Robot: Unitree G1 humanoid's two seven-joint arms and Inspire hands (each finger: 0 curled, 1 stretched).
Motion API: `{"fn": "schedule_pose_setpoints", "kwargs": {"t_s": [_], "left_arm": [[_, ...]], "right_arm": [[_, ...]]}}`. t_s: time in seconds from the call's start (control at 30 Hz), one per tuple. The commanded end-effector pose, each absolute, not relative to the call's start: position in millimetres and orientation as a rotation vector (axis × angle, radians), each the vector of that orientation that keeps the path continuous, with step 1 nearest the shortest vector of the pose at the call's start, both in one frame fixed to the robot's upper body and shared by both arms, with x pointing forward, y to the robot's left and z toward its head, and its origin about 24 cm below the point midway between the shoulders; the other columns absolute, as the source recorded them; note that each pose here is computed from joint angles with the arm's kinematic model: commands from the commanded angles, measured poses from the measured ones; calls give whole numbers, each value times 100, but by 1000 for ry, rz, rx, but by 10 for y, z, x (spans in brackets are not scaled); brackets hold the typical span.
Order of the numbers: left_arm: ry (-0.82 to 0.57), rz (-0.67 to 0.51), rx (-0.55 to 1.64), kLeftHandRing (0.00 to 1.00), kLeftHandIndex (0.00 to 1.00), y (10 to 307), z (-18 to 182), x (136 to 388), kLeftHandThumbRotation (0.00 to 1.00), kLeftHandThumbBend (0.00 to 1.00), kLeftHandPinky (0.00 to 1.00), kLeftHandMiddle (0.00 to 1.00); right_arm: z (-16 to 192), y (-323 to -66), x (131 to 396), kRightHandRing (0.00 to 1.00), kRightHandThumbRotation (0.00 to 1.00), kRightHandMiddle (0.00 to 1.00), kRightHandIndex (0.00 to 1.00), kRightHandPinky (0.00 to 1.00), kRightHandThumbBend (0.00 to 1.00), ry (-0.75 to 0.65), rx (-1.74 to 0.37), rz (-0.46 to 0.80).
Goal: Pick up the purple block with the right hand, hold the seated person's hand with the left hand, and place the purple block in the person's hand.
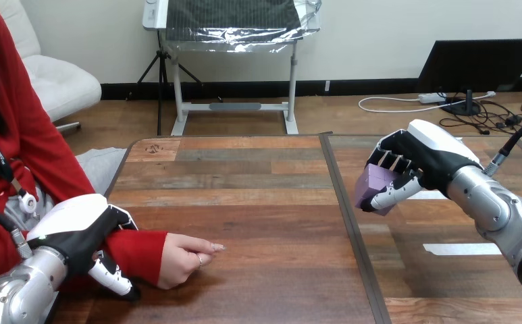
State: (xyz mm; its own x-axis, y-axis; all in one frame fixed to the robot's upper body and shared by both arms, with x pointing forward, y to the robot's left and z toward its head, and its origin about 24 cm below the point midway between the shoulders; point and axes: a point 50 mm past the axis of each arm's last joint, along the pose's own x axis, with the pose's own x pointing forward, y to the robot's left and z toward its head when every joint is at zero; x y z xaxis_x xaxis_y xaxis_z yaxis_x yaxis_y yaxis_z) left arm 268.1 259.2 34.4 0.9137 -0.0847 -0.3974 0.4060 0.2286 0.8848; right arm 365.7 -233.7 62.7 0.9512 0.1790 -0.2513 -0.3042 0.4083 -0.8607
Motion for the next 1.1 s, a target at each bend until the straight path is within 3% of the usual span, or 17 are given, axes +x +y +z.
{"fn": "schedule_pose_setpoints", "kwargs": {"t_s": [0.0, 0.37, 1.07], "left_arm": [[279, -377, 1296, 45, 55, 2548, 348, 2720, 0, 87, 40, 53], [263, -373, 1237, 39, 49, 2548, 348, 2705, 0, 82, 35, 46], [180, -316, 1150, 37, 45, 2507, 488, 2661, 0, 78, 33, 43]], "right_arm": [[885, -2300, 3762, 47, 0, 51, 52, 48, 70, 15, -1091, 248], [882, -2296, 3760, 48, 0, 51, 52, 49, 70, 16, -1092, 256], [861, -2236, 3739, 46, 0, 49, 51, 45, 72, -23, -1077, 282]]}}
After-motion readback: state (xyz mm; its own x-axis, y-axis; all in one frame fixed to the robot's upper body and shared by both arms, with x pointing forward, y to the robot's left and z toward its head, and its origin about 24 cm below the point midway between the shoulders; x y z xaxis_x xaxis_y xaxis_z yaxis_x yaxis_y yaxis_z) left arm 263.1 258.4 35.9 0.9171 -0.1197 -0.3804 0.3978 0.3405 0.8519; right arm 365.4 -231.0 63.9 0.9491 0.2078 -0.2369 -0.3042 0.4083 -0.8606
